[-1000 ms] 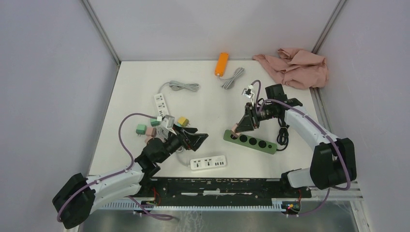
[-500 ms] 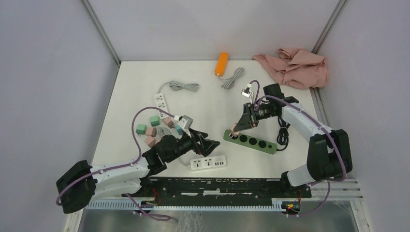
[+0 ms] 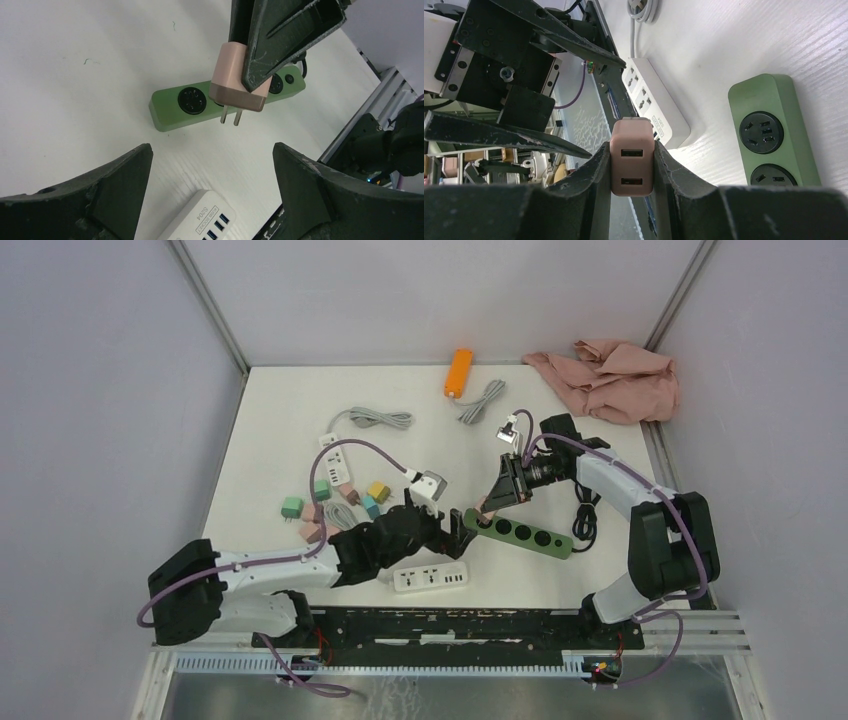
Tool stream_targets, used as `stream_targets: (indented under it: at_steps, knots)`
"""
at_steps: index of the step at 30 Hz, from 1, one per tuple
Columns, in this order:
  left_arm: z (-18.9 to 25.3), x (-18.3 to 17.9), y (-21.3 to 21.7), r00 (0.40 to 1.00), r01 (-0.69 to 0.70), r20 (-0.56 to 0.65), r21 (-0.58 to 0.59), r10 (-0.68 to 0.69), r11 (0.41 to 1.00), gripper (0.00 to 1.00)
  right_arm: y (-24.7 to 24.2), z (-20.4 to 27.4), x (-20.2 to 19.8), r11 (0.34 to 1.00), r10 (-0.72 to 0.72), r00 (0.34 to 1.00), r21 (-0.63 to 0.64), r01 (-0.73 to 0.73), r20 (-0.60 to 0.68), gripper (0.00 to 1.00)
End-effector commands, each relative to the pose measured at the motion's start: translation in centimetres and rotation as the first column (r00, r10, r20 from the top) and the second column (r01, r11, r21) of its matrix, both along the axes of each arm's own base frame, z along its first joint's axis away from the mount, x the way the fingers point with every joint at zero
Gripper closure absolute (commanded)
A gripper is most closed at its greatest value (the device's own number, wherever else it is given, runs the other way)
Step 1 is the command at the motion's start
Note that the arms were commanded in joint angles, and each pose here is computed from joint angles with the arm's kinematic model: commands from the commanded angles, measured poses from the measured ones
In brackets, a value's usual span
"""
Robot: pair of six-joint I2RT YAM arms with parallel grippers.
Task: Pull the plug off the socket
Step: Place the plug at the center of the board.
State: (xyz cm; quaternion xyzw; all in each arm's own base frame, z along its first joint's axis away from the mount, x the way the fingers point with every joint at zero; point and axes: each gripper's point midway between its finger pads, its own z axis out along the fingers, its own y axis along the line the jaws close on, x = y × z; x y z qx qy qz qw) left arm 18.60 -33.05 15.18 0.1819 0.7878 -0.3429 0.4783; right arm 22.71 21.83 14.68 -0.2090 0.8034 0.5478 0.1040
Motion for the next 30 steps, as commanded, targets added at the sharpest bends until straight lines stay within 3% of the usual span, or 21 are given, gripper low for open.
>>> stream_targets:
  at_steps: [1,6,11,14,19,22,24,27,30]
  knots:
    - [1.7,1.8,-1.9,0.998,-0.027,0.058,0.035,0.025,0.999,0.06,0.4,1.6,1.1,0.999,-0.002,0.999,0.039,0.001,0.035,0.96]
    - [1.2,2.7,-4.6,0.999,-0.010,0.034,0.072,0.007,0.997,0.12,0.4,1.5,1.2,0.999,-0.005,0.999,0.034,0.004,0.033,0.96]
    - [0.6,3.7,-6.0,0.999,-0.035,0.021,0.093,0.033,0.995,0.25,0.4,1.6,1.2,0.999,-0.006,0.999,0.036,0.004,0.035,0.96]
    - [0.3,4.2,-6.3,0.998,-0.055,0.017,0.116,0.053,0.992,0.38,0.4,1.6,1.1,0.999,-0.004,0.999,0.036,0.003,0.034,0.96]
    - [0.2,4.4,-6.6,0.999,-0.047,0.024,0.138,0.044,0.989,0.69,0.4,1.6,1.1,0.999,-0.004,0.999,0.035,0.003,0.034,0.94]
    - [0.0,4.3,-6.5,0.999,-0.039,0.025,0.144,0.036,0.989,0.88,0.4,1.7,1.1,0.999,-0.002,0.999,0.035,0.001,0.040,0.82]
    - [-0.2,4.3,-6.1,0.999,-0.044,0.025,0.150,0.041,0.988,0.96,0.3,1.9,1.1,0.999,0.004,0.998,0.039,-0.006,0.059,0.71]
    - [-0.9,4.1,-5.1,0.998,-0.063,0.022,0.163,0.061,0.985,0.97,0.3,2.3,1.1,0.999,0.025,0.993,0.041,-0.029,0.111,0.49]
    - [-1.5,4.0,-3.5,0.995,-0.098,0.018,0.169,0.096,0.981,0.97,0.2,2.9,1.0,0.998,0.044,0.985,0.044,-0.052,0.168,0.34]
